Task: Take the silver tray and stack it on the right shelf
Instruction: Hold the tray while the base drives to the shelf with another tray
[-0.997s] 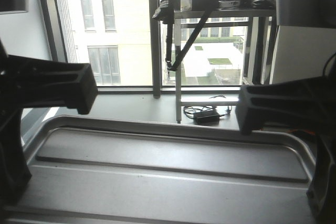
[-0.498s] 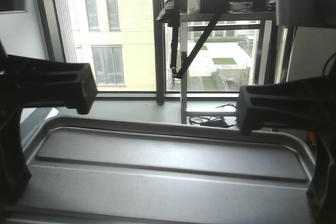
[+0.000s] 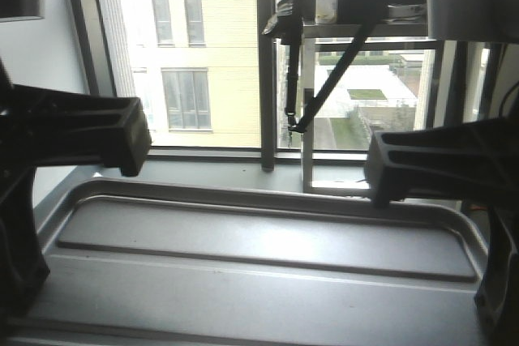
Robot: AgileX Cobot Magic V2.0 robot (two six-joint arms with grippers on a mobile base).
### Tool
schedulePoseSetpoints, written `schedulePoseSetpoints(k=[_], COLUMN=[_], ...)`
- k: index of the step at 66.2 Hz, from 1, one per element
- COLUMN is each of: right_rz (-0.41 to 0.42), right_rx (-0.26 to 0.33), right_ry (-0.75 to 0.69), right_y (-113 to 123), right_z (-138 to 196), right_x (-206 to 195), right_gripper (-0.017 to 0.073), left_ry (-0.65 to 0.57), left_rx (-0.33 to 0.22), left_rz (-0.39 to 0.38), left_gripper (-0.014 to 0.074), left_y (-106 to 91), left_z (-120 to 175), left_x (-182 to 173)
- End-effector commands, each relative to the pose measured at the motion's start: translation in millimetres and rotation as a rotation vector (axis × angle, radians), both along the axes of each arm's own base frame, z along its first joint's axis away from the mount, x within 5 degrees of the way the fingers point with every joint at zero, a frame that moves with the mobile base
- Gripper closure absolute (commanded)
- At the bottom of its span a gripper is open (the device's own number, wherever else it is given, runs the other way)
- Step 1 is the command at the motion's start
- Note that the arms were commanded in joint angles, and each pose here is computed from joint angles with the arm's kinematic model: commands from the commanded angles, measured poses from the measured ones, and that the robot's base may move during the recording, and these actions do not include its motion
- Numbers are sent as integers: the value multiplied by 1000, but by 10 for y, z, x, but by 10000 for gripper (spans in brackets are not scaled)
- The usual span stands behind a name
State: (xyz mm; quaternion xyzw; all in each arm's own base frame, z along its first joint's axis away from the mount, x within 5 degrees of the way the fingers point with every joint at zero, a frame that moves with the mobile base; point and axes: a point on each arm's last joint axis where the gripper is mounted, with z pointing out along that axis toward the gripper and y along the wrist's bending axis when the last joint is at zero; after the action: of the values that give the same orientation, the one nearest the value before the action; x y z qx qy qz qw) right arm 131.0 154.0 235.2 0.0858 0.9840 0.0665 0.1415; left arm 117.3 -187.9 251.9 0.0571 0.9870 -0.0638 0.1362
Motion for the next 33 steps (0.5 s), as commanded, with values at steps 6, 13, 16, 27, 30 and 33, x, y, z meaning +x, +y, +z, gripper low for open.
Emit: schedulePoseSetpoints(k=[6,13,16,27,30,33], right_rz=[11,11,11,10,10,10], right_rx=[-13,-13,-13,-13,-13,-13], right_ry=[-36,-36,-36,-36,-36,-36], right_y=[-26,-26,-26,-27,-27,-27], right_z=[95,95,95,95,95,95], right_x=[19,19,19,18,18,18], right_gripper=[495,495,495,495,495,495], left_ry=[-39,-39,-39,-39,-39,-39], left_rx=[2,2,2,2,2,2], left_rz=[-8,-8,-8,-8,-8,-8], left_gripper=[693,693,693,693,693,693], left_y=[27,27,27,27,27,27], left_z=[108,108,108,108,108,108], left_x=[13,13,13,13,13,13])
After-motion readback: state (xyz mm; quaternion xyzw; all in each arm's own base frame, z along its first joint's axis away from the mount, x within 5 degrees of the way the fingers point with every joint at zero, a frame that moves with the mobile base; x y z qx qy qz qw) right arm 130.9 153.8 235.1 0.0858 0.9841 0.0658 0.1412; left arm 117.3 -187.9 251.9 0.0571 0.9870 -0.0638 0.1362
